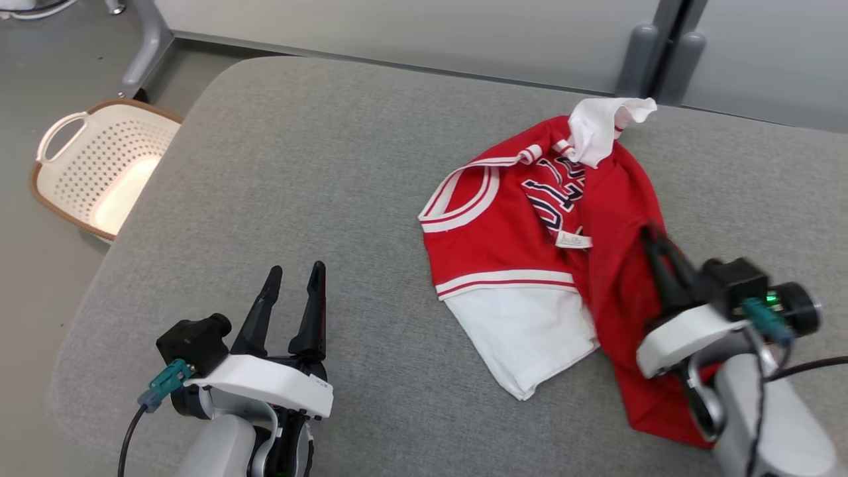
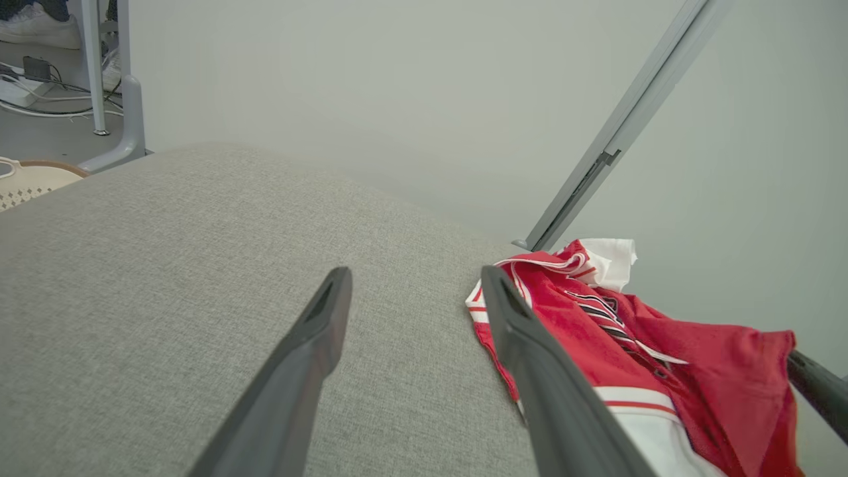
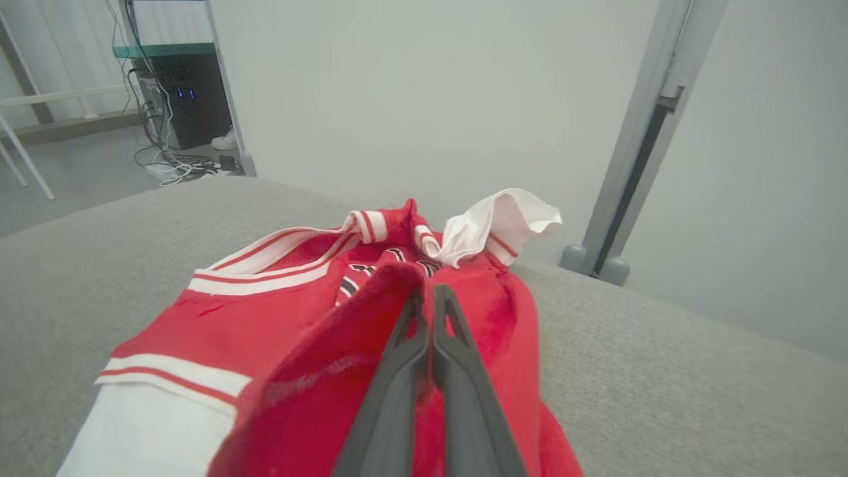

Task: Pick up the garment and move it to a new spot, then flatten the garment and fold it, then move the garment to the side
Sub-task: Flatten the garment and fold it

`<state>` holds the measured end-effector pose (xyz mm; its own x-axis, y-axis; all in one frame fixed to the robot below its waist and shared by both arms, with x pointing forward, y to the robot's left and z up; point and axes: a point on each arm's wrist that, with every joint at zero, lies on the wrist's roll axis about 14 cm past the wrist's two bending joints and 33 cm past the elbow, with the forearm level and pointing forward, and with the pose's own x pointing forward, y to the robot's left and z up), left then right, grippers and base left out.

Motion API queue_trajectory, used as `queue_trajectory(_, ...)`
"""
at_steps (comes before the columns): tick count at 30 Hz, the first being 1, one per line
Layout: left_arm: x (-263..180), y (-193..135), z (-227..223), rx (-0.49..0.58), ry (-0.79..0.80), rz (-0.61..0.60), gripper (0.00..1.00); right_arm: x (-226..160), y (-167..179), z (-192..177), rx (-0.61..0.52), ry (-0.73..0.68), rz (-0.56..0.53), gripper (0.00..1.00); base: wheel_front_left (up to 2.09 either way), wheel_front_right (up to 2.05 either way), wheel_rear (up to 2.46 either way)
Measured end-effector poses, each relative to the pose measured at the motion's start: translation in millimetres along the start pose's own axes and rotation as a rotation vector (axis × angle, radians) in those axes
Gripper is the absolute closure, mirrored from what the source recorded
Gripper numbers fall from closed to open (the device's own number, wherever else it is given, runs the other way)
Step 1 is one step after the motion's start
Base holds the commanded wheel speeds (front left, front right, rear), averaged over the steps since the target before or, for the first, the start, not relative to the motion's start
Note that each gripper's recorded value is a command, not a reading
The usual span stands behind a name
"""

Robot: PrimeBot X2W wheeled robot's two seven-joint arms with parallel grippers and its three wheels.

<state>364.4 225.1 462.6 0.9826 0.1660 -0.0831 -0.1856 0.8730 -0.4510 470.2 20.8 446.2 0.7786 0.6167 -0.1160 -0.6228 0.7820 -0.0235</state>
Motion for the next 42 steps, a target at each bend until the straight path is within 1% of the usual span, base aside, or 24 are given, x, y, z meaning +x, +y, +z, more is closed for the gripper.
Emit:
queue_trajectory(3,3.2,-7.7,-3.3,-0.002,0.008,-0.023,0.00,-11.4,-37.9,12.3,0.014,-0.029,-0.098,1.00,0.00,0.00,0.00)
queue_trajectory(8,8.1,-17.9,-11.2,0.001,0.030,-0.054,0.00,-35.0,-105.4,26.0,0.001,-0.032,-0.253,1.00,0.00,0.00,0.00)
queue_trajectory(10,10.4,-19.1,-15.0,0.002,0.041,-0.057,0.00,-41.7,-128.0,28.4,-0.005,-0.020,-0.298,1.00,0.00,0.00,0.00)
queue_trajectory(16,22.5,-25.3,-25.0,0.011,0.072,-0.077,0.00,-47.3,-188.7,29.4,-0.042,0.045,-0.389,1.00,0.00,0.00,0.00)
queue_trajectory(19,26.8,-24.1,-30.8,0.010,0.089,-0.073,0.00,-43.3,-212.4,26.1,-0.068,0.093,-0.411,1.00,0.00,0.00,0.00)
queue_trajectory(26,34.9,-17.8,-43.1,0.019,0.126,-0.056,0.00,-25.2,-256.8,16.3,-0.092,0.187,-0.442,1.00,0.00,0.00,0.00)
queue_trajectory(30,36.8,-13.7,-48.5,0.029,0.143,-0.044,0.00,-12.5,-274.9,16.9,-0.117,0.221,-0.445,1.00,0.00,0.00,0.00)
queue_trajectory(33,38.7,-13.4,-49.4,0.034,0.145,-0.045,0.00,-6.6,-283.0,18.0,-0.118,0.230,-0.450,1.00,0.00,0.00,0.00)
queue_trajectory(35,40.7,-12.9,-50.0,0.040,0.148,-0.045,0.00,-0.5,-292.3,13.8,-0.140,0.268,-0.451,1.00,0.00,0.00,0.00)
queue_trajectory(39,41.6,-10.4,-51.3,0.045,0.153,-0.039,0.00,12.2,-296.2,10.7,-0.145,0.295,-0.440,1.00,0.00,0.00,0.00)
queue_trajectory(40,42.7,-10.5,-50.8,0.048,0.152,-0.041,0.00,14.0,-299.9,11.3,-0.148,0.298,-0.445,0.94,0.00,0.00,0.00)
queue_trajectory(41,43.4,-11.0,-50.5,0.048,0.151,-0.042,0.00,14.7,-304.5,12.3,-0.151,0.301,-0.454,0.67,0.00,0.00,0.00)
queue_trajectory(42,43.3,-10.9,-50.8,0.049,0.153,-0.042,0.00,16.2,-307.9,13.3,-0.154,0.303,-0.459,0.11,0.00,0.00,0.00)
